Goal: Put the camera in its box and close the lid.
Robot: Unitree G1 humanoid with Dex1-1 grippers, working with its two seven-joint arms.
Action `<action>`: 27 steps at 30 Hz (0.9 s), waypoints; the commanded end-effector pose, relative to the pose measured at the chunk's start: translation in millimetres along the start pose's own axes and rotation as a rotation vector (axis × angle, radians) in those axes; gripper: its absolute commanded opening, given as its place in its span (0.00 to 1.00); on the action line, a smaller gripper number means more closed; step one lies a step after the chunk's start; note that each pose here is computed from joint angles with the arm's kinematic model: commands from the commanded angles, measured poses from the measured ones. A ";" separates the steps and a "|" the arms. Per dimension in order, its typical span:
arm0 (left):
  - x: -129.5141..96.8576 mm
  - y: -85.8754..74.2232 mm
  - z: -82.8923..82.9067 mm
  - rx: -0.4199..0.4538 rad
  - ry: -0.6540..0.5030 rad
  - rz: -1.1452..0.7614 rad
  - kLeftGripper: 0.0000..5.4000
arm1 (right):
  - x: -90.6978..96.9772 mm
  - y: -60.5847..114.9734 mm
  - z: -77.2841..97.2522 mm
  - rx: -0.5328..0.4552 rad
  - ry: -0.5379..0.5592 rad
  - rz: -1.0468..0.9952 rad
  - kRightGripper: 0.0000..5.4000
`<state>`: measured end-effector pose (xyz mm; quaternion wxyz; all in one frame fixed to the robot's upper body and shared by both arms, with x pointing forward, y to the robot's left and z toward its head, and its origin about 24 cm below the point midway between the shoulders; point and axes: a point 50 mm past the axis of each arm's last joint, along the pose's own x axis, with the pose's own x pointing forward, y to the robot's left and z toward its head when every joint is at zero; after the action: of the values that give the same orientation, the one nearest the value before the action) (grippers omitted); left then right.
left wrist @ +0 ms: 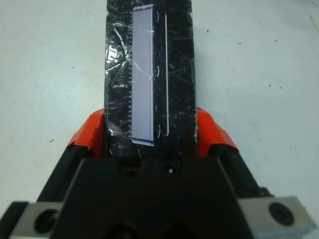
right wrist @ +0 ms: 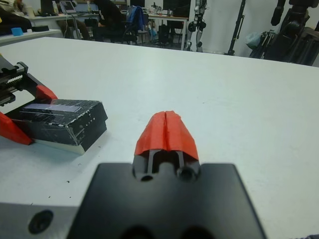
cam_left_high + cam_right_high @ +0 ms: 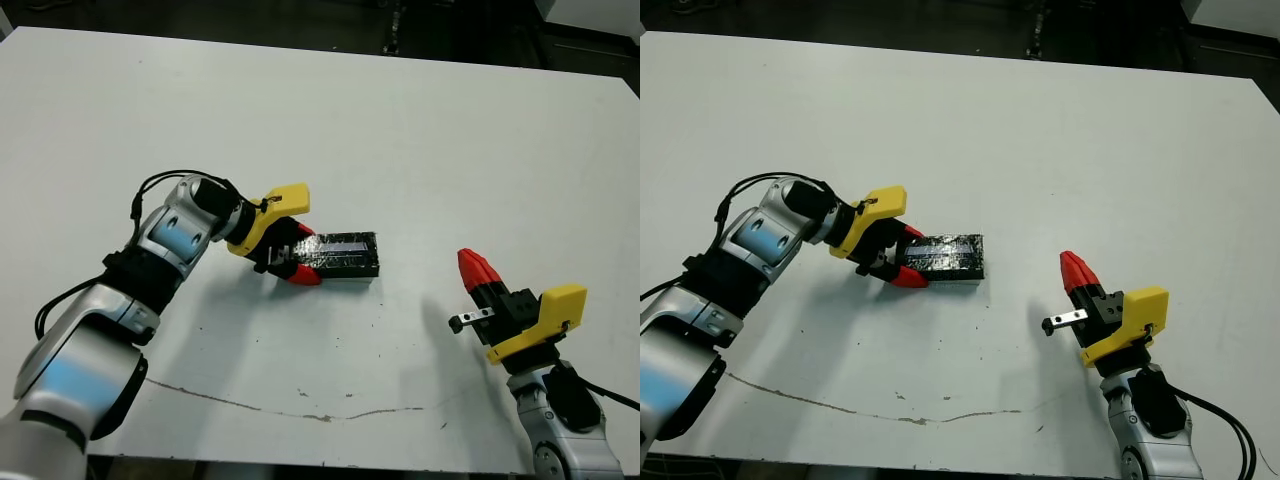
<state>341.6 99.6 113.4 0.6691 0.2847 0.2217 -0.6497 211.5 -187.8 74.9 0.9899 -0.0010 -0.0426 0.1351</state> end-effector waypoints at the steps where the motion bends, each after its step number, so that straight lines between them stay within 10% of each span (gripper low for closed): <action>1: 34.1 -13.0 2.7 0.067 0.096 -0.007 0.66 | -1.8 -2.9 -0.2 -0.012 0.007 -0.010 0.00; 15: 26.0 -14.0 -0.3 0.143 0.124 0.040 1.00 | -1.3 -2.3 0.3 -0.003 0.000 -0.001 0.00; 27: 25.3 -14.0 -5.4 0.085 0.069 0.061 1.00 | -1.9 -1.8 -0.7 0.003 -0.001 0.002 0.00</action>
<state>335.1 69.0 120.8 0.6701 0.3536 0.1475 -0.6358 211.5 -187.1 75.0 0.9895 0.0033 -0.0434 0.1379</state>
